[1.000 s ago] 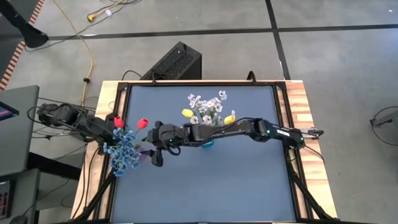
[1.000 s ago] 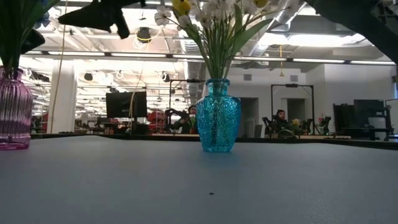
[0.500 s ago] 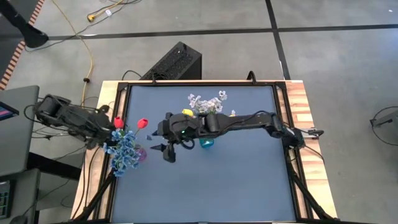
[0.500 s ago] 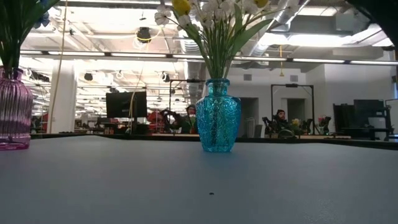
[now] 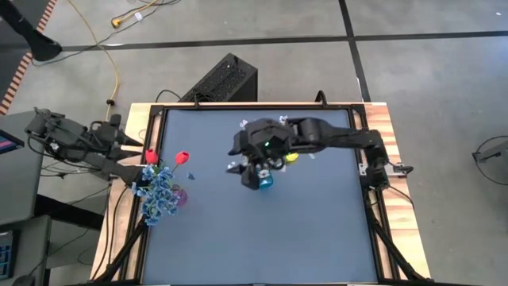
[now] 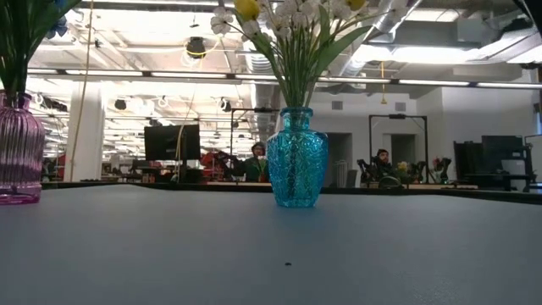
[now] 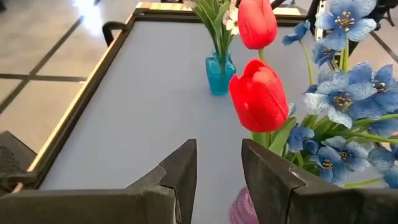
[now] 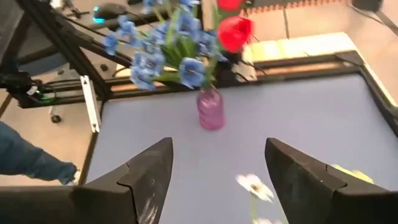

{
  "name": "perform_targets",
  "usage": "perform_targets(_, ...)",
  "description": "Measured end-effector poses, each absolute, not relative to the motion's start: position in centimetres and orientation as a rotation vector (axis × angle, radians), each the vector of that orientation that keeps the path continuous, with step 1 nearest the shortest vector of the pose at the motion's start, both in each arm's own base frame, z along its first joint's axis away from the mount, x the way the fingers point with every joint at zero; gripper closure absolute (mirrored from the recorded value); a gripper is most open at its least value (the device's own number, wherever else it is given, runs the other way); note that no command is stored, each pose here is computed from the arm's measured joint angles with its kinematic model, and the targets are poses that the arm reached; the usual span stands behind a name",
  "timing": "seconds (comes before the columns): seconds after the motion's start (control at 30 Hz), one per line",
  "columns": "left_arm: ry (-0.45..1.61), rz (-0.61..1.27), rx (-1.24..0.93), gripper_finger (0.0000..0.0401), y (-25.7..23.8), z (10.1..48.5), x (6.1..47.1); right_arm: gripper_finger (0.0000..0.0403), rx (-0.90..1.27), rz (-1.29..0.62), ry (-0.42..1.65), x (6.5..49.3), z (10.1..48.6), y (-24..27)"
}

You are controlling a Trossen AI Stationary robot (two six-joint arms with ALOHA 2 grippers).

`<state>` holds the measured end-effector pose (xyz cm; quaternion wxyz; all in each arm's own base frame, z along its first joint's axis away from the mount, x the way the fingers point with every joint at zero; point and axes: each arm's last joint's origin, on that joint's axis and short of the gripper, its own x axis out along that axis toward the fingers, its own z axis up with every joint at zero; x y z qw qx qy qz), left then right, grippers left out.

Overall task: Sort flowers into vase by color
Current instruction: Adjust the blue vase

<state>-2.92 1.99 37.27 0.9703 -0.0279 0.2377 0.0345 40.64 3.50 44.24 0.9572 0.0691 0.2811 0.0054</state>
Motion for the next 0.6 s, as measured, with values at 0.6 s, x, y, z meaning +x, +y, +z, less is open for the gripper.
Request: perform_targets(0.6,0.312,0.169,-0.088,0.0287,2.9,36.6,-4.6,0.0185,0.172,-0.019,0.623,33.8,41.8,5.5)
